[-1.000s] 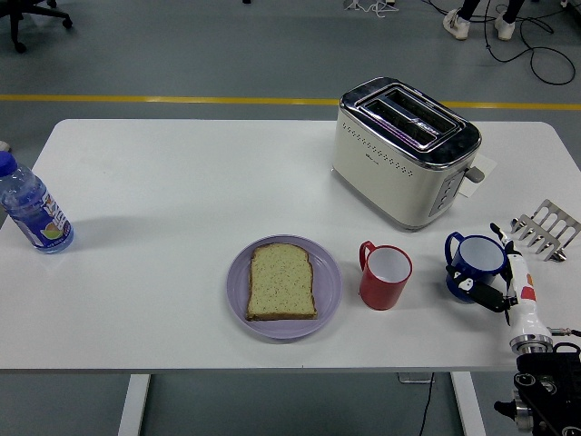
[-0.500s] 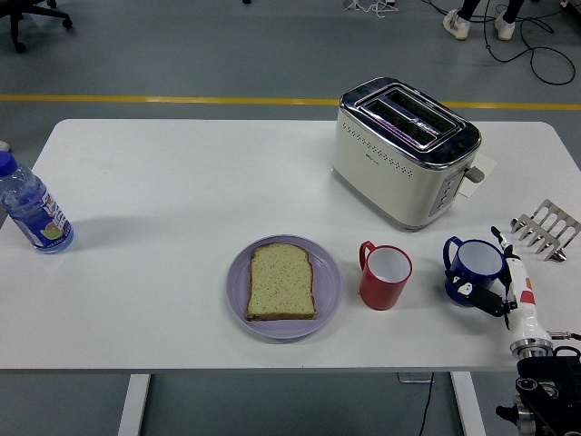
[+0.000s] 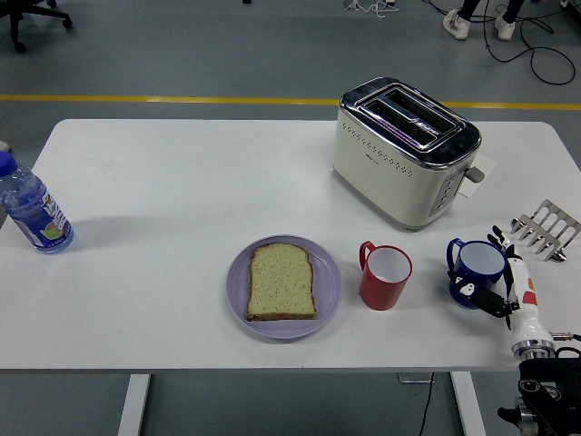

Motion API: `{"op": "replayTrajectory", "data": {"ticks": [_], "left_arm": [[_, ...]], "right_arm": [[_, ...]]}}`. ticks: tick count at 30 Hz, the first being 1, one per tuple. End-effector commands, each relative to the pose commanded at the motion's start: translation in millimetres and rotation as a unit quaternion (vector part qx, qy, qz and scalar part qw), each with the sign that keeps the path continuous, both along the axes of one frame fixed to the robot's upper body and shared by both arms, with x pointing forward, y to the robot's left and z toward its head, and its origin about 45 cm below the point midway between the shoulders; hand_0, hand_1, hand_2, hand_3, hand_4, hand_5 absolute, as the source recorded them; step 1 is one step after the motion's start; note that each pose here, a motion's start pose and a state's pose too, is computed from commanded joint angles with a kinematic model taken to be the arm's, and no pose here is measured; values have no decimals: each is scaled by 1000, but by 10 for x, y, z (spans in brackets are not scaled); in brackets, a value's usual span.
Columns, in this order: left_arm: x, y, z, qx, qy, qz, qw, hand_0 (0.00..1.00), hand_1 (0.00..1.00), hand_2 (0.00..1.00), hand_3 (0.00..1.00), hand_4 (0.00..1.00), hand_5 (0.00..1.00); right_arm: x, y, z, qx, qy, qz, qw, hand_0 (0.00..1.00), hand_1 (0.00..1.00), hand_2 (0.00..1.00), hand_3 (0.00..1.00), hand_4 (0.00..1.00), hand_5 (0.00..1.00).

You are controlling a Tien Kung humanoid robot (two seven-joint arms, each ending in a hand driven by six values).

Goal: Pick up the cup,pour liquid into bread,place the cup on the desk

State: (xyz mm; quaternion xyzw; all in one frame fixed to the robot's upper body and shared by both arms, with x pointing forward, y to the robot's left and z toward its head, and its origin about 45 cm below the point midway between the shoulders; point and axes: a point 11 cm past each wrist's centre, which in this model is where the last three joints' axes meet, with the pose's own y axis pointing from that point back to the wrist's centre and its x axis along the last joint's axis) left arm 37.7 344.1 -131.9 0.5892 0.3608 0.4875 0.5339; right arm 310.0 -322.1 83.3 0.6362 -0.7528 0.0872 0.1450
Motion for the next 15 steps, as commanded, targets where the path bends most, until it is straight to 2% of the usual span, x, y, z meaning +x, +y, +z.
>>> {"op": "replayTrajectory", "data": {"ticks": [9,12,15], "left_arm": [[-35,-5,-5,0,3,0,1000,640,649,662,561,329,838],[-46,-9,-7,-1,4,-1,1000,640,649,663,562,328,837],[-47,-14,-8,-1,5,-2,1000,640,649,663,562,328,837]], "right_arm": [[-49,-18,-13,3,7,0,1000,987,909,998,998,948,46],[-55,-18,28,5,2,2,1000,989,912,998,998,942,46],[-63,13,154,8,-18,8,1000,989,912,998,998,942,46]]}}
